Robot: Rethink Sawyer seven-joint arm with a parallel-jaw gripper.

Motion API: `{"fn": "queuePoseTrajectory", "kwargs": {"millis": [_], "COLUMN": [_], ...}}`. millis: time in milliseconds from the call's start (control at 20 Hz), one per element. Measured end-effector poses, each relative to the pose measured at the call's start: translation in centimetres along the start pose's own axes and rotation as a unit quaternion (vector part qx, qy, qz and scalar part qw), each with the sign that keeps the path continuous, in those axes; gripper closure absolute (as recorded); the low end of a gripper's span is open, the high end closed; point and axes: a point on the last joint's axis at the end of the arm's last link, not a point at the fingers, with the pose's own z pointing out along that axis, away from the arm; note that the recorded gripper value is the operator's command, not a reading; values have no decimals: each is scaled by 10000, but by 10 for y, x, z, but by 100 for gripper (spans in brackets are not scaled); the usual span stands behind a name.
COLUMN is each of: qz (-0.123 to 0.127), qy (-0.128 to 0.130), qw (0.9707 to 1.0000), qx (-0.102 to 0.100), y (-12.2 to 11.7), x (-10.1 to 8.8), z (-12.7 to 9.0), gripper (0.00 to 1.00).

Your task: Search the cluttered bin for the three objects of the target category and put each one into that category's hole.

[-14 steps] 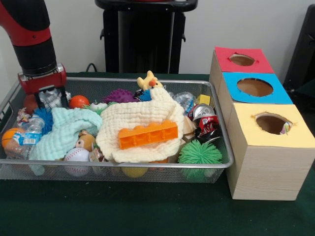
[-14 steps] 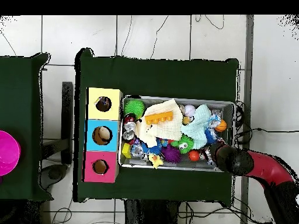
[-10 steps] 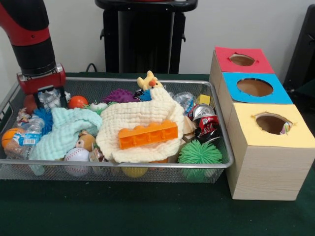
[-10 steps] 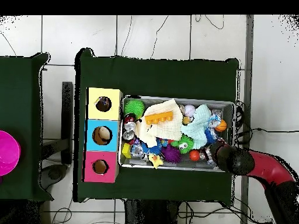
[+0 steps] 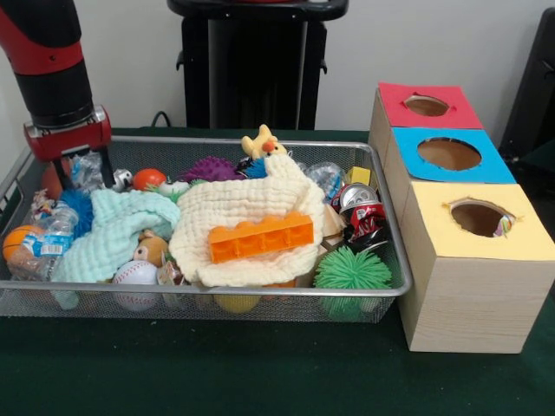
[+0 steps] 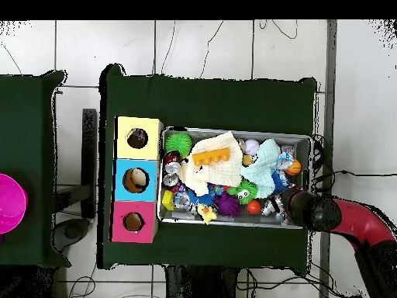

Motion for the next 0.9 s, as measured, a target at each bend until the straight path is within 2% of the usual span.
{"fn": "queuePoseTrajectory", "kwargs": {"millis": [450, 900], "qz": [-20, 148], "qy": [27, -158], "qw": [9999, 9995], "qx": [111, 249], "y": [-13, -41], "x": [-8, -13], "z": [-17, -18], "gripper": [0, 0]}}
